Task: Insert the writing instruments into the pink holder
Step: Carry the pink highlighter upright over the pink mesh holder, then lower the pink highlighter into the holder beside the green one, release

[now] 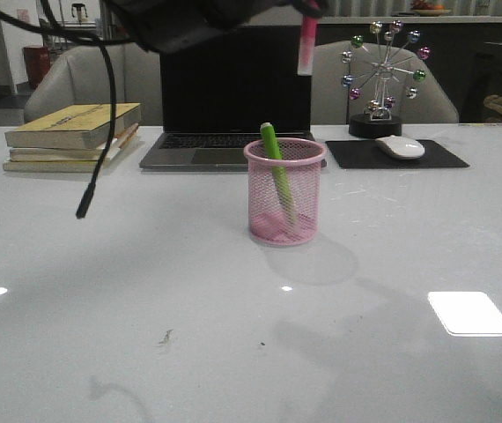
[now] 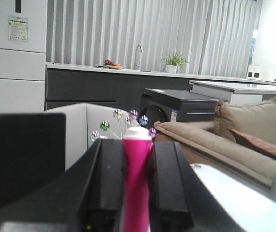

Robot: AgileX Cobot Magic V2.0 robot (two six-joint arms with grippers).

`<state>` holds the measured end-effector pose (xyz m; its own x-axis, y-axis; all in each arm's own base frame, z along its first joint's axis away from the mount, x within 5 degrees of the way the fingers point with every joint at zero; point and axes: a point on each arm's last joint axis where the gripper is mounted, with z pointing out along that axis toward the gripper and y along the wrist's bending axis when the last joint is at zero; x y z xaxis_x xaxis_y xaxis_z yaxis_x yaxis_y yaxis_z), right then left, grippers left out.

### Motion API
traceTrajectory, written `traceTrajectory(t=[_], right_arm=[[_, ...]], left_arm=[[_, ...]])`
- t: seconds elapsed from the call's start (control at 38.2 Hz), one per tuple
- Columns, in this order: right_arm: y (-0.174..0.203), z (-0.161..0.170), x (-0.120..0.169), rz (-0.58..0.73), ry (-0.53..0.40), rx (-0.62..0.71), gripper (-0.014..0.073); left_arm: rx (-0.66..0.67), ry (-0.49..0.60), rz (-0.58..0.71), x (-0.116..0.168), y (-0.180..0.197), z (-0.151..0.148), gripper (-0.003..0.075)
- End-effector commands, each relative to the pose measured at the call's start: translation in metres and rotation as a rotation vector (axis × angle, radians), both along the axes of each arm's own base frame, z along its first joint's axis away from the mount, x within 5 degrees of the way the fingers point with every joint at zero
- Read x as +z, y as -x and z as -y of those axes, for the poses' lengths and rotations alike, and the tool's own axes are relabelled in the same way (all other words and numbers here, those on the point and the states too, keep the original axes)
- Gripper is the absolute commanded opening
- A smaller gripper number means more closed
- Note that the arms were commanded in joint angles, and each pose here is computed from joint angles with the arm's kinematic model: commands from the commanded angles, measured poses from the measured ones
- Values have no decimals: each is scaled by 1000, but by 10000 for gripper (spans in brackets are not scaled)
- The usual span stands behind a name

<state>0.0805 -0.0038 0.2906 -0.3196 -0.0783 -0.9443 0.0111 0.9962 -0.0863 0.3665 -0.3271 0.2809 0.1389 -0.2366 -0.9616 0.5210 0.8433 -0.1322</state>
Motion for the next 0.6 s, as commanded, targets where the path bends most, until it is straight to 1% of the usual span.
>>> traceTrajectory(t=[0.0,0.39,0.52,0.58], right_arm=[[-2,0,15,99,37,5,372],[-3,1,8,77,55,3,372],[-3,1,7,72,55,3,372],[-3,1,7,72,55,3,372]], left_arm=[[25,113,117,28,11,-3,101],[36,-3,21,-36,19,-9,101],[56,-14,-19,-54,17,-10,101],[61,-13,-13,-57,16,-10,101]])
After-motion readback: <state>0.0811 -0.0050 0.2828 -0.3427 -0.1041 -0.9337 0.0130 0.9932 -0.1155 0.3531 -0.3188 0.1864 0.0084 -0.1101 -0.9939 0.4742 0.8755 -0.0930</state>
